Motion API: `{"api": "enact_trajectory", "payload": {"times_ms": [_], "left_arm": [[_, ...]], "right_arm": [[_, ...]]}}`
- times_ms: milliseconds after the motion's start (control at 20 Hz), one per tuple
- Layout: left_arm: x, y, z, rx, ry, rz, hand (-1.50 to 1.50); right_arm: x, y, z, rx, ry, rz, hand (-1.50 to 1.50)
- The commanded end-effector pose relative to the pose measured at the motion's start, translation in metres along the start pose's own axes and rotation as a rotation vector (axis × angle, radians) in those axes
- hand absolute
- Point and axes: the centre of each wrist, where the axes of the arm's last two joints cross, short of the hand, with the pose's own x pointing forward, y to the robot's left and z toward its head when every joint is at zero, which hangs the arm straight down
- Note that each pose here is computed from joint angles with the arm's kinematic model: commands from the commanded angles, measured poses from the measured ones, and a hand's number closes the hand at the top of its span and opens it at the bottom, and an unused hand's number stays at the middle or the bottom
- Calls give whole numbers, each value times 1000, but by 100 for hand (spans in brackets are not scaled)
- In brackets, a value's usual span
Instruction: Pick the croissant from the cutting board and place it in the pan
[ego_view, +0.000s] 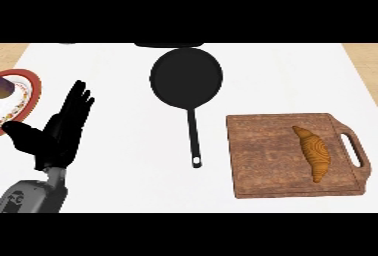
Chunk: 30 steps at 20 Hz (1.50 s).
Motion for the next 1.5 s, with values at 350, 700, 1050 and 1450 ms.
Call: {"api": "enact_trajectory", "payload": {"times_ms": [350,700,1050,1450], "left_arm": [[11,12,-10,-7,25,9,0],[19,8,-10,-12,15,2,0],[10,15,-8,11,19,-1,0],[8,17,-1,6,37,14,0]], "right_arm": [[33,-24,-38,288,-24,348,-150],[58,-5,-82,456,72,577,-150],[49,48,-82,799,248,721,-150],[69,72,-79,868,202,844,-150]]}}
